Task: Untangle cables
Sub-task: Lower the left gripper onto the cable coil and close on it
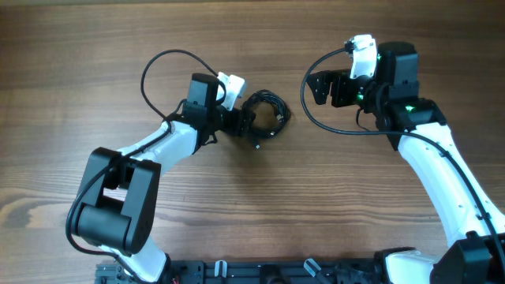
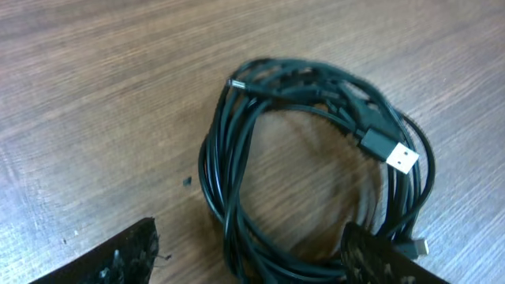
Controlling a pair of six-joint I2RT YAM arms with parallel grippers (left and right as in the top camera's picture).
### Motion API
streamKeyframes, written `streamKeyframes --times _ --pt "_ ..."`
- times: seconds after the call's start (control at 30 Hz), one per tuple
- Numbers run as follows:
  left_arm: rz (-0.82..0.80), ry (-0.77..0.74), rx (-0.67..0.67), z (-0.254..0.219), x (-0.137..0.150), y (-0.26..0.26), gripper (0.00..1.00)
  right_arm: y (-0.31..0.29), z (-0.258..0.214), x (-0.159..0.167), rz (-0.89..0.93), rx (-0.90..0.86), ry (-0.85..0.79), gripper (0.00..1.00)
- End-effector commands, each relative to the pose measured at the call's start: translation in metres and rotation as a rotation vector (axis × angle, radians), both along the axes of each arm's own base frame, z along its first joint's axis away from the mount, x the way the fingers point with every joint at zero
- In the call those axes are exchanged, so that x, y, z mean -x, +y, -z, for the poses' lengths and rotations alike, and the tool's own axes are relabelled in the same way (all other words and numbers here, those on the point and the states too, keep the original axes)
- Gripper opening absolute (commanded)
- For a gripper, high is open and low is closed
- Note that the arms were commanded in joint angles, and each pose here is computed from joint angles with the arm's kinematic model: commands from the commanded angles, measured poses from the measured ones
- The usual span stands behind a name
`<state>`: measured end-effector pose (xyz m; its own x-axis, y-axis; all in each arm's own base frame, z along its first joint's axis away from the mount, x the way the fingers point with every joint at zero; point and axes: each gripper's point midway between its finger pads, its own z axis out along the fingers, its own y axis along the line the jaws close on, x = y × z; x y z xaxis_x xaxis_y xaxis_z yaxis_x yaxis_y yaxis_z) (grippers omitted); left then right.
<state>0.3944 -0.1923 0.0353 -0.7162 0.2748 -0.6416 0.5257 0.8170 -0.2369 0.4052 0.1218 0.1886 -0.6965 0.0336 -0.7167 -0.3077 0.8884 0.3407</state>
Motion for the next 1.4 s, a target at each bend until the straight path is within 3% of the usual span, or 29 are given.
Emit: streamKeyframes --times 0.0,0.57,1.0,1.17,1.3,1.37 --pt "0.032 -0.016 -0.036 0.003 -0.002 0.000 0.75 0.006 0.009 0.002 -0.032 -0.008 0.020 1.00" --pt "0.076 0.032 0.005 0.024 0.004 -0.011 0.74 0.006 0.009 0.003 -0.033 -0.006 0.022 1.00" --pt "0.105 -0.024 0.031 0.015 0.000 -0.029 0.70 0.006 0.009 0.003 -0.031 -0.007 0.023 1.00" --pt "0.104 -0.024 0.031 0.015 0.000 -0.029 0.59 0.006 0.009 0.003 -0.030 -0.008 0.024 1.00" --pt "0.046 -0.015 0.013 0.018 -0.005 -0.023 0.41 0.004 0.010 0.002 -0.019 -0.006 0.026 1.00" --pt "0.033 -0.015 0.007 0.018 -0.006 -0.021 0.38 0.004 0.010 0.002 -0.017 -0.005 0.027 1.00"
